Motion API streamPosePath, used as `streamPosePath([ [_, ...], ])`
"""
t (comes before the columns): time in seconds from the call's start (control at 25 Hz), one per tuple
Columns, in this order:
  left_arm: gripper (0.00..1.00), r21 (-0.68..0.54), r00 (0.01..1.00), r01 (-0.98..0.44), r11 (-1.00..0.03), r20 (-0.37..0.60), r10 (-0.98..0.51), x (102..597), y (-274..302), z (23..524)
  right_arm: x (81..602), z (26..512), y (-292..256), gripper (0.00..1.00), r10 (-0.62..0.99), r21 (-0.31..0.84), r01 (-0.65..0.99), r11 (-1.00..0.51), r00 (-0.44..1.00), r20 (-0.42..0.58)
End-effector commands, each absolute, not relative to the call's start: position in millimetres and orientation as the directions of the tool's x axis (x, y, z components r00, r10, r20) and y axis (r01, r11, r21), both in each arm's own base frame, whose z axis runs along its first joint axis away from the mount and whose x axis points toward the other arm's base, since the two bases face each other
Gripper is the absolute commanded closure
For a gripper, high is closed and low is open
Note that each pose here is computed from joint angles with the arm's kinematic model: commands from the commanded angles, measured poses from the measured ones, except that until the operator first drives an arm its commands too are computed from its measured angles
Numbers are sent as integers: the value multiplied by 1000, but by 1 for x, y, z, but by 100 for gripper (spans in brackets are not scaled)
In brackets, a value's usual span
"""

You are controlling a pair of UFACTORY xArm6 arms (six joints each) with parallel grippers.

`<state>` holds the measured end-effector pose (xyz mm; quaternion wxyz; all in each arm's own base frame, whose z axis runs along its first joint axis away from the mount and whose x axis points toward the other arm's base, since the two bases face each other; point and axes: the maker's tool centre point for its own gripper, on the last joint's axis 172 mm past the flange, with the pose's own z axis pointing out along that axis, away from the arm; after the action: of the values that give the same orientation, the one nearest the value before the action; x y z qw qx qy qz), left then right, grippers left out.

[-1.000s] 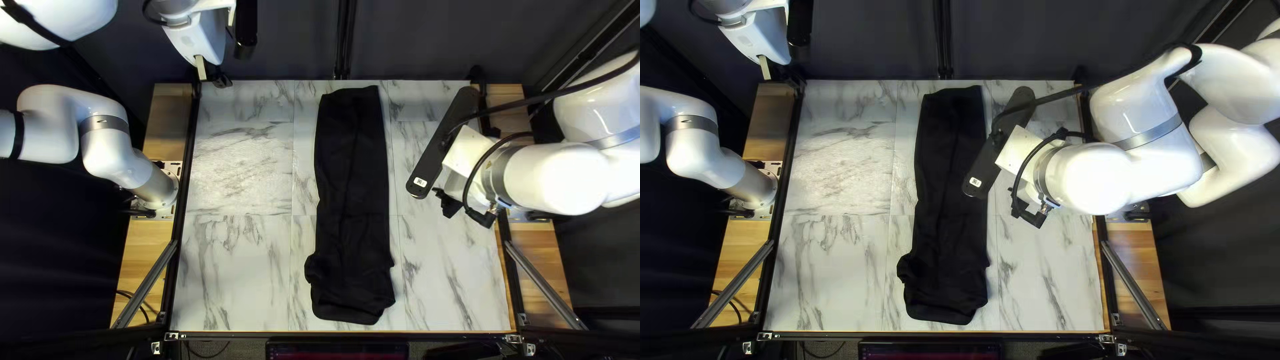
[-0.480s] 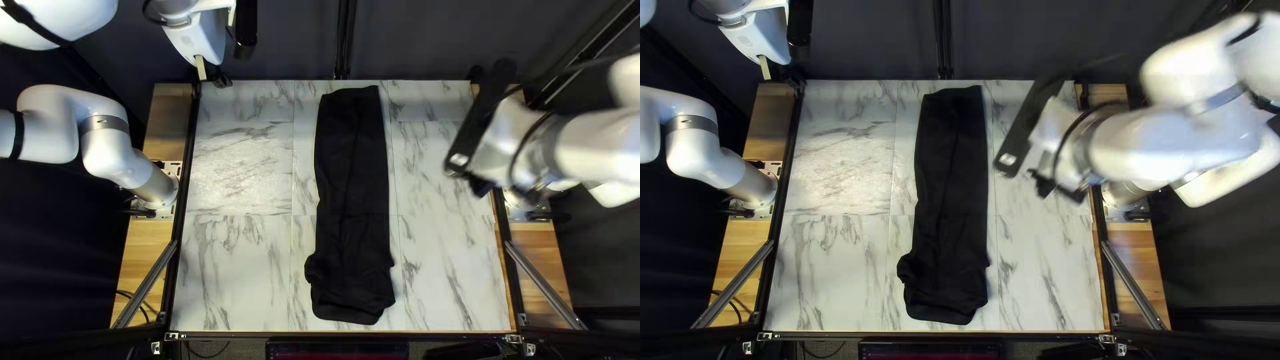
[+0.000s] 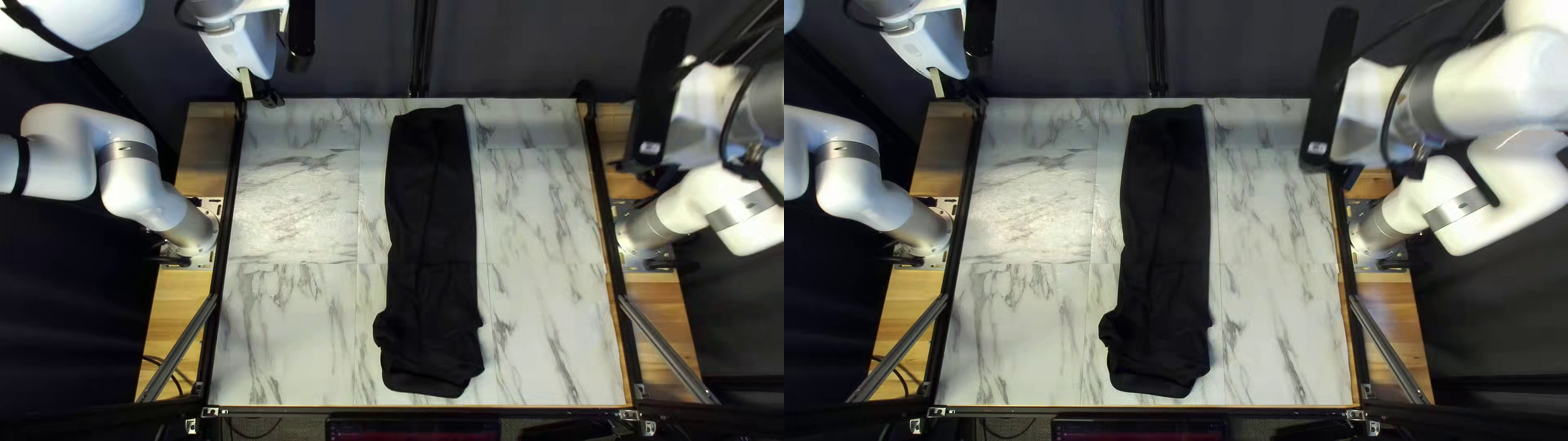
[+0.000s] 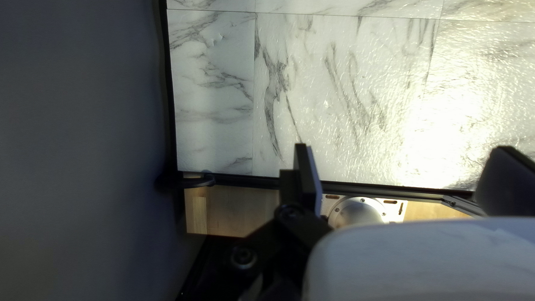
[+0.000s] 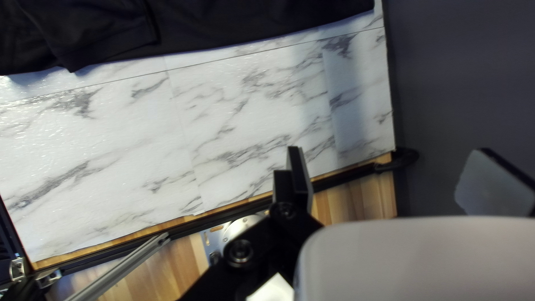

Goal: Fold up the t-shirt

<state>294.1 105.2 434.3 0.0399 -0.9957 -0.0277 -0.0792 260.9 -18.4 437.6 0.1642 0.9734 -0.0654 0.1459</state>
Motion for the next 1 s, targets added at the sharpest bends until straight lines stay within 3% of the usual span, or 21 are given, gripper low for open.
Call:
streamPosePath([
  [0.04, 0, -75, 986, 62, -995, 160, 49, 294, 105, 434, 261, 438, -18, 0, -79, 301, -175, -938, 949, 306],
  [0.28, 0, -58, 985, 62, -996, 166, 51, 297, 103, 430, 261, 438, -18, 0, -79, 301, -175, -938, 949, 306],
  [0.52, 0, 5, 974, 38, -999, 223, 38, 352, 63, 357, 261, 438, -18, 0, -79, 301, -175, -938, 949, 306],
  [0.84, 0, 66, 960, 75, -995, 266, 90, 424, -76, 220, 261, 438, -18, 0, -79, 301, -175, -938, 949, 306],
  [1.0, 0, 33, 961, 93, -995, 259, 98, 446, -123, 194, 261, 438, -18, 0, -79, 301, -175, -938, 949, 306],
])
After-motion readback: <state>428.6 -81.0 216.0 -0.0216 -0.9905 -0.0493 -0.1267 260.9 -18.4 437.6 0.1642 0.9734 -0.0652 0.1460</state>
